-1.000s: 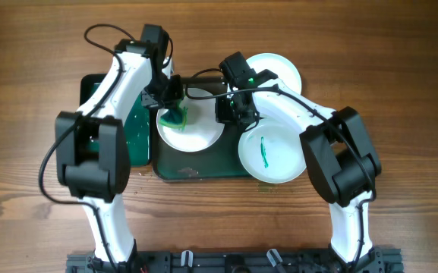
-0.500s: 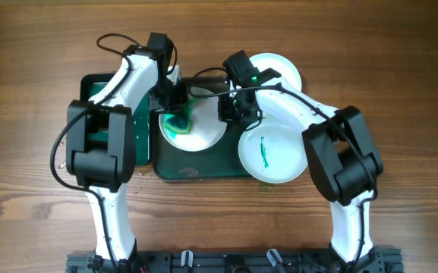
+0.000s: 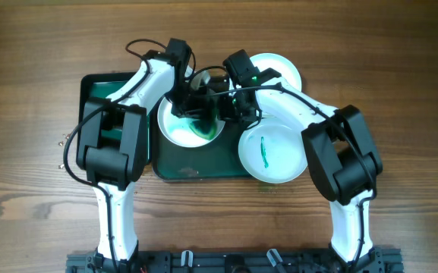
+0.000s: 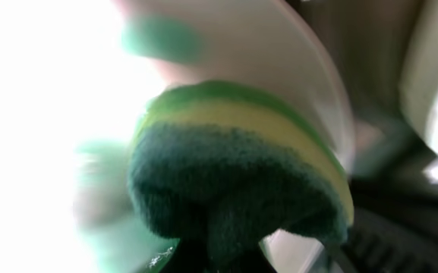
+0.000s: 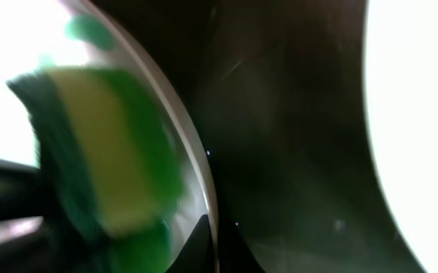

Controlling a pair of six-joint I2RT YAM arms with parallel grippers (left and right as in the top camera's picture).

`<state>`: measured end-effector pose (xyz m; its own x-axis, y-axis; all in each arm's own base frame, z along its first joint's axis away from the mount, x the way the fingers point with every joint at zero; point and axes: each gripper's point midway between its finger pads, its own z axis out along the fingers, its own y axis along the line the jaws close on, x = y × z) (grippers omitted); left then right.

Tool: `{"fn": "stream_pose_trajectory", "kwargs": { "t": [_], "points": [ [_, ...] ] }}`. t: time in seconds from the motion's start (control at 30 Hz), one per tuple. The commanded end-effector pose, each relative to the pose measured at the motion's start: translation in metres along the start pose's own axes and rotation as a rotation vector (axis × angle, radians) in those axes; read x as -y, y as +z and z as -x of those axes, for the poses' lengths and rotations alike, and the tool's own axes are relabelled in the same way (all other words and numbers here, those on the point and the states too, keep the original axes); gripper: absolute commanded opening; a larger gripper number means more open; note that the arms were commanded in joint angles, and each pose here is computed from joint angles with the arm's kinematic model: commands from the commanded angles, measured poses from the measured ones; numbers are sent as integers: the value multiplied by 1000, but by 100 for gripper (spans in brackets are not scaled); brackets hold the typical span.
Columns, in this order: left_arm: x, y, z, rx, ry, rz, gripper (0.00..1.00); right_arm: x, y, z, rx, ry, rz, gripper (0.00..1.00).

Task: Clean dirty plates on tray and stack at the side
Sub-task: 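Scrub the plate surface with the sponge while right gripper holds plate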

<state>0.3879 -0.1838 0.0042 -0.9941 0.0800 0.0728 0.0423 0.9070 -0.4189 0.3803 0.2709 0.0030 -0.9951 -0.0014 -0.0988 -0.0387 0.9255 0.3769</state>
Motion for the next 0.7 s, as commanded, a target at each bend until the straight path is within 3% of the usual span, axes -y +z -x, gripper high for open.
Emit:
{"fn": "stream_pose_trajectory", "kwargs": {
  "t": [0.0,0.1,0.27,0.43,0.67],
  "points": [
    [-95,-40,29,190,-268,525,4,11,14,-14,-56,8,-28,4],
    [-104,-58,29,240,-321,640,4,11,14,-14,-56,8,-28,4],
    [-88,-43,10,153,-291,629,4,12,16,-14,-59,9,-29,4],
    [-44,-9,-14,-6,-212,432,4,10,15,-15,-71,-1,-3,4],
    [-14,16,-44,-159,-66,236,4,-2,15,-19,-153,-68,206,4]
  ]
}}
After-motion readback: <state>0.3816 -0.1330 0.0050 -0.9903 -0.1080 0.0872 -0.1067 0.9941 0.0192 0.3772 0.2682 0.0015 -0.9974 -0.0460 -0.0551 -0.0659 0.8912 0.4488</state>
